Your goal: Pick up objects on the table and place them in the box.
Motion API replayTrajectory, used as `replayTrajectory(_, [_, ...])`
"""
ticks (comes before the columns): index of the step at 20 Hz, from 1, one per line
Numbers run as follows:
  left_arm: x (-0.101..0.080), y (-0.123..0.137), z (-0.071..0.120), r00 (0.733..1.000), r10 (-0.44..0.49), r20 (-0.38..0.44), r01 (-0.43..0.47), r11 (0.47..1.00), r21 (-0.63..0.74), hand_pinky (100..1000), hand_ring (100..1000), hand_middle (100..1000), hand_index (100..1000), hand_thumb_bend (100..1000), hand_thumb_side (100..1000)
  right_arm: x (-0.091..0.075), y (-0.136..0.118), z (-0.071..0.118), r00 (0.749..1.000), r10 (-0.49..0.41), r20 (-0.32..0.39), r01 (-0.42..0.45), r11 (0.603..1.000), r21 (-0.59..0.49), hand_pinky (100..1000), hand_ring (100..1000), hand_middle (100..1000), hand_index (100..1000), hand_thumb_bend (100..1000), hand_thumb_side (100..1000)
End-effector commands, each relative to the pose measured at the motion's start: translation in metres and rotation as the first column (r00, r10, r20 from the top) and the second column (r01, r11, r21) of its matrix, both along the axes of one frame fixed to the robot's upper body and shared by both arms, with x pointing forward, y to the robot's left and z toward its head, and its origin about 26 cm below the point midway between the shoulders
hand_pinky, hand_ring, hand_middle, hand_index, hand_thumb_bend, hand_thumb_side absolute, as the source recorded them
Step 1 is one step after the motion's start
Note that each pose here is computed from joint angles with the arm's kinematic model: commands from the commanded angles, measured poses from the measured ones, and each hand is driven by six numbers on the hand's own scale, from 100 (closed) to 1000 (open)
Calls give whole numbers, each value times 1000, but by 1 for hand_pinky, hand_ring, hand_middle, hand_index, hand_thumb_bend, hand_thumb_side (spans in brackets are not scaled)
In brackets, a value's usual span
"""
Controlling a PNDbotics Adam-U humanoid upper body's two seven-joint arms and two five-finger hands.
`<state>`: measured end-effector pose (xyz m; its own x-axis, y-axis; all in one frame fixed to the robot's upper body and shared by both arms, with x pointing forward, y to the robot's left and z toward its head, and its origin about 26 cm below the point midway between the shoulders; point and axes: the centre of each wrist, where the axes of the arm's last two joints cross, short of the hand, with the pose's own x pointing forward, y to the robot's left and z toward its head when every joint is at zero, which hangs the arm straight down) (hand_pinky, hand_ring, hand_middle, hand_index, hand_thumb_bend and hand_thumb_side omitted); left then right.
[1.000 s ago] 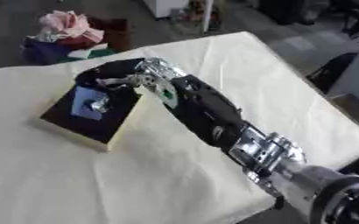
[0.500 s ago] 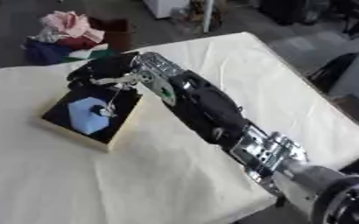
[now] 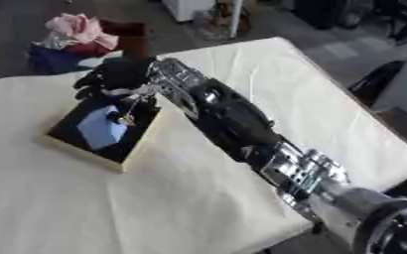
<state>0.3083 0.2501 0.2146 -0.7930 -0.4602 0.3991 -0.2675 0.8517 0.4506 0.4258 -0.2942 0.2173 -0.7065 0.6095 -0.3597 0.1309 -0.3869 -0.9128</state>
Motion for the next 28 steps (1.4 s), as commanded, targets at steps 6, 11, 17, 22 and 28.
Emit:
replayTrajectory(6, [-4, 5, 6, 1000, 2, 31, -2, 1000, 6, 655, 407, 425, 636, 336, 630, -30, -16, 66, 978, 23, 208, -23, 1000, -6, 1000, 1000, 1000, 1000, 379, 189])
replayTrajectory(11, [-5, 9, 1, 999, 27, 17, -27, 1000, -5, 655, 407, 426, 635, 337, 628, -62, -25, 100, 937, 29, 347, -53, 997, 59, 1000, 1000, 1000, 1000, 409, 100])
replayTrajectory(17, [-7, 15, -6, 997, 72, -9, -72, 997, -21, 654, 406, 427, 633, 334, 626, -110, -25, 115, 873, 53, 485, -141, 979, 146, 1000, 1000, 1000, 1000, 405, 100])
replayTrajectory(22, [-8, 16, -16, 995, 94, -43, -96, 995, -38, 654, 409, 433, 631, 337, 625, -137, -27, 99, 847, 34, 531, -195, 948, 250, 1000, 1000, 1000, 1000, 395, 100])
replayTrajectory(28, [-7, 14, -27, 992, 100, -78, -104, 994, -46, 655, 421, 458, 631, 337, 624, -140, -43, 59, 848, -47, 528, -190, 903, 386, 1000, 1000, 1000, 1000, 374, 100])
